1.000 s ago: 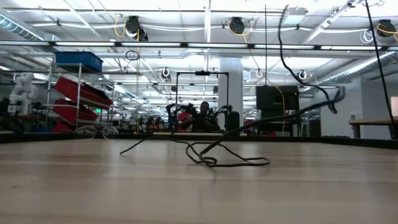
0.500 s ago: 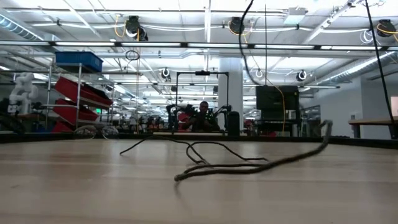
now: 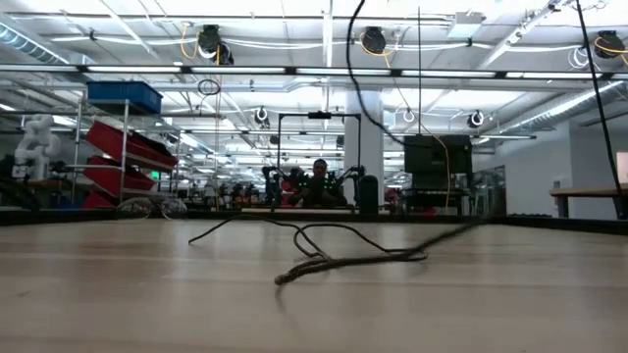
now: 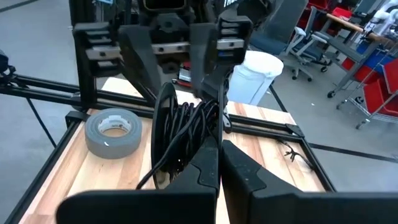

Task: Coil cords
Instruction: Coil the black wire onto the spool

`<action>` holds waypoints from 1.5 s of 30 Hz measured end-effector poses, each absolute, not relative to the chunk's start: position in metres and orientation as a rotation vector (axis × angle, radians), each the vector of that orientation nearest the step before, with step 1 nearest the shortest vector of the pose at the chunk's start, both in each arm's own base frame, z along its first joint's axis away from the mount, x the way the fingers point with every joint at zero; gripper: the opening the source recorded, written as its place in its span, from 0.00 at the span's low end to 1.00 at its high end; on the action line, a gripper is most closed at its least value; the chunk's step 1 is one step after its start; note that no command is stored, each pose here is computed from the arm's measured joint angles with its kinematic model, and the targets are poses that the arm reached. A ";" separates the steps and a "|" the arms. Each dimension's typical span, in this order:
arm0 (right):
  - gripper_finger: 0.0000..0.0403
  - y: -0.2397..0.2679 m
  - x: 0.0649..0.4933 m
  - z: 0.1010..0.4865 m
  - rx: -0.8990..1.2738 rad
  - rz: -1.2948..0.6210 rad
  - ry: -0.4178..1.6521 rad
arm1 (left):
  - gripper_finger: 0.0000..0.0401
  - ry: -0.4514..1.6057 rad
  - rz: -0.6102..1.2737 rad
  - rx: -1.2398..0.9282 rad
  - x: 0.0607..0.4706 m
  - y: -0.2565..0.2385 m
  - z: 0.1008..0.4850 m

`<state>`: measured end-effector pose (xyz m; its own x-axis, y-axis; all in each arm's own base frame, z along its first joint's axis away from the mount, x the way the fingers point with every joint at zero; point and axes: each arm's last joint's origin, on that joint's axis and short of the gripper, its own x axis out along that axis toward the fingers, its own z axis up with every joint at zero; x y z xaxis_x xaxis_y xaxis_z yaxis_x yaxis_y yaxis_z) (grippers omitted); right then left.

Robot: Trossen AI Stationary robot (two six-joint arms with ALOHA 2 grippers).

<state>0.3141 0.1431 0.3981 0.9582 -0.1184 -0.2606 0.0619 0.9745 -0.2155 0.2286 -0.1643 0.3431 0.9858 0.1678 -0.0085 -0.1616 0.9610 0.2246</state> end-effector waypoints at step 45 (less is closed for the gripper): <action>0.00 0.148 0.326 0.389 -0.305 -0.087 0.275 | 0.36 0.028 0.070 0.258 0.245 -0.168 0.332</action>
